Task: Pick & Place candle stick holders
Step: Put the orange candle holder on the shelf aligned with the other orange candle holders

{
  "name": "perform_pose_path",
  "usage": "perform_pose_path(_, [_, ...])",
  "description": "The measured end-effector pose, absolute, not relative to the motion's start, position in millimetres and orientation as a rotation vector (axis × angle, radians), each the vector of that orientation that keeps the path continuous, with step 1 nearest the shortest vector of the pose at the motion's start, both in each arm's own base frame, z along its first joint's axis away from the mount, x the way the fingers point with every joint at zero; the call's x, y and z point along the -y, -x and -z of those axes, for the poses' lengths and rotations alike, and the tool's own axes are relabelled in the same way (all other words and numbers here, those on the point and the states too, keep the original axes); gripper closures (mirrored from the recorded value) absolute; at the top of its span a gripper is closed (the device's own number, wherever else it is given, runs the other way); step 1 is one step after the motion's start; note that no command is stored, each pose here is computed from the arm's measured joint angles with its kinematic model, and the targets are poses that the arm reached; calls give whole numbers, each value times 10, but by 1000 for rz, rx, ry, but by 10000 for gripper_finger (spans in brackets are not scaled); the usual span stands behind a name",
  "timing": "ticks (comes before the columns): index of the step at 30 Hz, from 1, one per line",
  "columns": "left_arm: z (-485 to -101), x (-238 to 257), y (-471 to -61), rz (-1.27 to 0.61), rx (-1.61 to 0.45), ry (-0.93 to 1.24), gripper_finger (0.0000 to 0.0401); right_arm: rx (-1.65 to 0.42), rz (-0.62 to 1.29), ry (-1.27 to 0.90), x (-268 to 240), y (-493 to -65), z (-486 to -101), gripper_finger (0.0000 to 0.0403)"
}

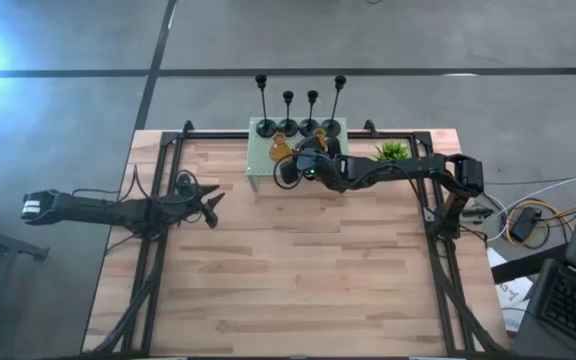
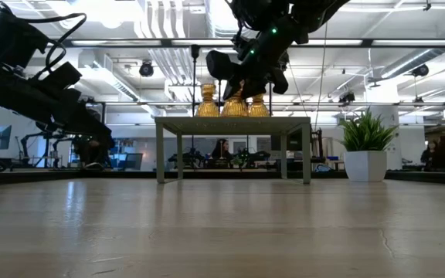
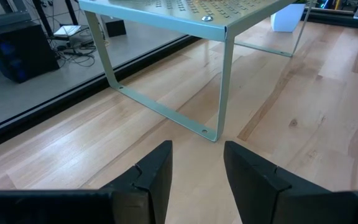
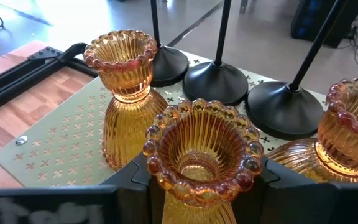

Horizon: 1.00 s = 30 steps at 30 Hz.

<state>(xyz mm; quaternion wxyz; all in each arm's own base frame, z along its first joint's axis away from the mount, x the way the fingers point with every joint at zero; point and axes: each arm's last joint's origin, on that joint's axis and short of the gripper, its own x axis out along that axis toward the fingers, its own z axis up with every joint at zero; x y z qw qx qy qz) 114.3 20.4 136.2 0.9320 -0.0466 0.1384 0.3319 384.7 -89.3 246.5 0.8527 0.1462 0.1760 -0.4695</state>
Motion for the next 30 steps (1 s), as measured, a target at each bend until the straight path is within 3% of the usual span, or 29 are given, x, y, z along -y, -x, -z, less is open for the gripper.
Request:
perform_pose_path(5, [-1362,-204,-1143,-679,-284,95,252,-373,988,-304,893,-3846,-2463,283])
perform_pose_path(11, [-1362,-204,-1143,-679,-284,96,252,-381,988,-302,891,-3844,-2448,201])
perform_pose_path(15, [-1362,-204,-1143,-679,-284,95,252,-381,988,-301,891,-3844,-2449,169])
perform_pose_path(30, [-1362,-204,-1143,-679,-284,96,252,-379,986,-299,889,-3846,-2451,130])
